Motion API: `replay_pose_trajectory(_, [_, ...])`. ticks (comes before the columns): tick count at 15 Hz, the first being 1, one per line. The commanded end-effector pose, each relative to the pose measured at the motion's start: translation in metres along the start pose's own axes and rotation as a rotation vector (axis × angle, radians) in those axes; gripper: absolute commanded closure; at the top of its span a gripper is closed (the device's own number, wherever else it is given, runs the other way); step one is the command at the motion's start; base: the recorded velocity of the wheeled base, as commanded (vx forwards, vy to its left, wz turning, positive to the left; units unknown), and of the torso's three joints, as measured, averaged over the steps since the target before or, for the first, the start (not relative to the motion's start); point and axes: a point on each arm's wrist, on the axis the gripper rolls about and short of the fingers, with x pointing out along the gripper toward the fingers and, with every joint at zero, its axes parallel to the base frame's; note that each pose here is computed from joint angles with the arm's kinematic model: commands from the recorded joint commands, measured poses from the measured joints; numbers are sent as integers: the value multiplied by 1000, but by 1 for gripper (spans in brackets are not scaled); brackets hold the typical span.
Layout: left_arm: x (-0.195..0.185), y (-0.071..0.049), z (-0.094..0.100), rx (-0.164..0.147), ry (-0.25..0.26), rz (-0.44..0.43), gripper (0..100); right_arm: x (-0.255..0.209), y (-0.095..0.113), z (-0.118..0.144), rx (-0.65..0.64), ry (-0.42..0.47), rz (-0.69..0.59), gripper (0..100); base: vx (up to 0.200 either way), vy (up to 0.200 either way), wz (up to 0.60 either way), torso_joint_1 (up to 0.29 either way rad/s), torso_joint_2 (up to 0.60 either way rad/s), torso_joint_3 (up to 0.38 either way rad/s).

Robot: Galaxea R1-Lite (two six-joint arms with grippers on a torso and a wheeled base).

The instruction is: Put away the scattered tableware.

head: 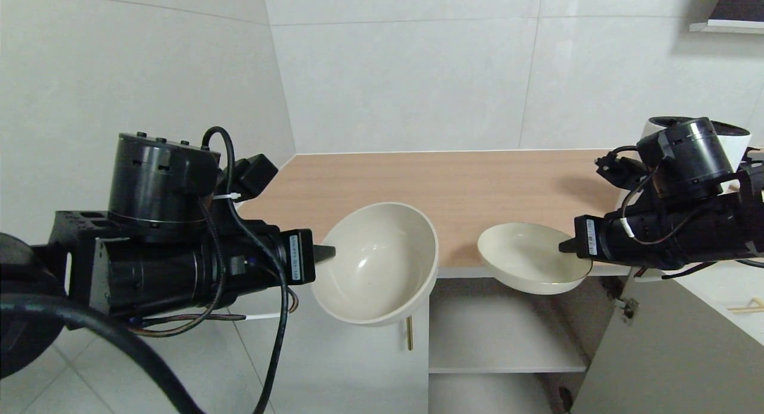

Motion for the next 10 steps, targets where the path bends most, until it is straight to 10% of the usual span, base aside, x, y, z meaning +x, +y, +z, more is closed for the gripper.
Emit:
replay_pose_trajectory(1, [8, 2, -3, -1, 21, 12, 100, 1, -1, 0, 0, 1, -3, 100, 0, 0, 0, 0, 0, 0])
replay_pose_trajectory(10, [16, 4, -6, -3, 44, 24, 100, 13, -2, -3, -17, 35, -19, 100, 0, 0, 0, -3, 7, 5])
